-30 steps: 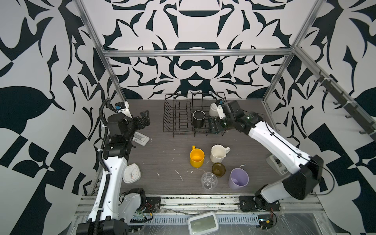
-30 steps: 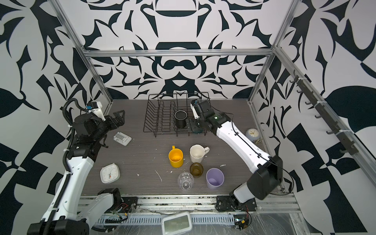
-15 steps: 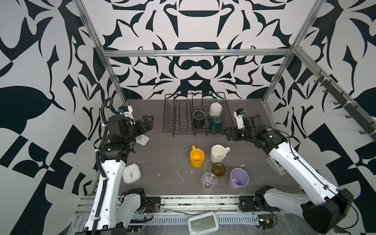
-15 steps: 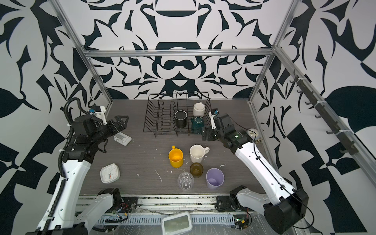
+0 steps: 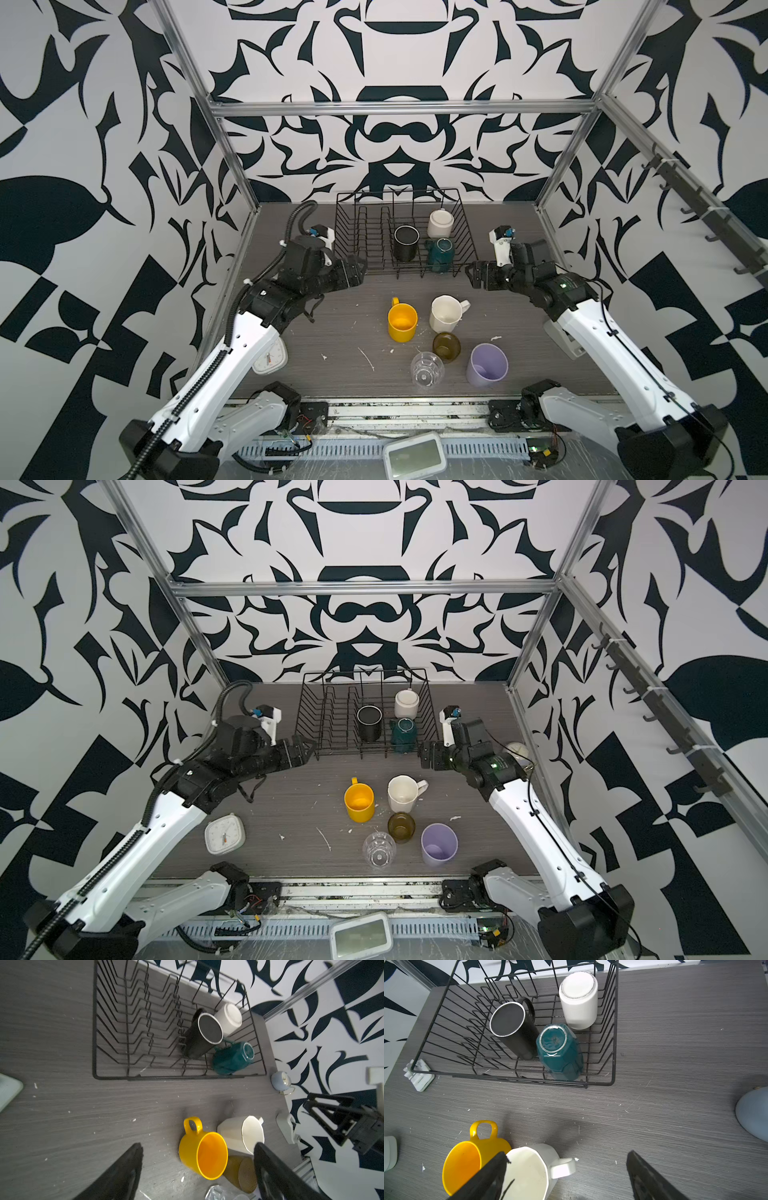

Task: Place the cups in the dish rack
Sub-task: 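Move the right gripper toward the white mug while the left arm swings forward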

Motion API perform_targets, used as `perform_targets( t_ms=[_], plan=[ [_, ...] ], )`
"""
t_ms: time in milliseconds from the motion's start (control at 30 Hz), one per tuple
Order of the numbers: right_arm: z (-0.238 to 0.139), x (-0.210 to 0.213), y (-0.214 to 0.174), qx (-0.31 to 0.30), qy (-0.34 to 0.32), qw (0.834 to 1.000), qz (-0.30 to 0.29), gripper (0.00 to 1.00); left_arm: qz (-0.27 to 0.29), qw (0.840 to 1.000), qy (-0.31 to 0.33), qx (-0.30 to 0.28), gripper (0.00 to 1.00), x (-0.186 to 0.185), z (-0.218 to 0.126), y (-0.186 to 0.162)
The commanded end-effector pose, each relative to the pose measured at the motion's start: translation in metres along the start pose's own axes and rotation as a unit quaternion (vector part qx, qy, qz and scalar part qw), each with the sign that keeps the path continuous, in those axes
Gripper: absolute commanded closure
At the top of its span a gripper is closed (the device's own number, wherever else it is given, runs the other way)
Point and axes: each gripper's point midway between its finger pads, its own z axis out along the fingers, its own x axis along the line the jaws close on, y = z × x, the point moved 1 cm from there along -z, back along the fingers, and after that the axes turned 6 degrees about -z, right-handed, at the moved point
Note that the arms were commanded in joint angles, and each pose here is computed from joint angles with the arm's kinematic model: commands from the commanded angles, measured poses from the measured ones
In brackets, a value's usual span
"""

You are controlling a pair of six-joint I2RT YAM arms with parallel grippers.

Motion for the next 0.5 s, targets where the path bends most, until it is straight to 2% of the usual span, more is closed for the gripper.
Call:
perform_targets(
  t_ms=[0, 33, 233, 333, 467],
  plan=[
    [-0.003, 0.001, 0.006, -0.019, 0.013, 1.0, 0.0, 0.08, 0.02, 0.999, 0.044, 0.015, 0.14, -0.008, 0.002, -0.012],
    [-0.003, 0.001, 0.005, -0.019, 0.012, 1.0, 0.001, 0.08, 0.033, 0.998, 0.047, 0.024, 0.18, -0.014, 0.005, -0.018],
    [-0.004, 0.0, 0.002, -0.017, 0.016, 1.0, 0.004, 0.08, 0.089, 0.993, 0.052, 0.064, 0.25, -0.049, 0.025, -0.047],
    [-0.007, -0.001, -0.001, -0.018, 0.016, 1.0, 0.005, 0.08, 0.115, 0.988, 0.066, 0.083, 0.26, -0.058, 0.038, -0.06],
    [-0.012, -0.004, -0.004, -0.019, 0.011, 1.0, 0.004, 0.08, 0.133, 0.984, 0.054, 0.104, 0.28, -0.079, 0.049, -0.074]
  ],
)
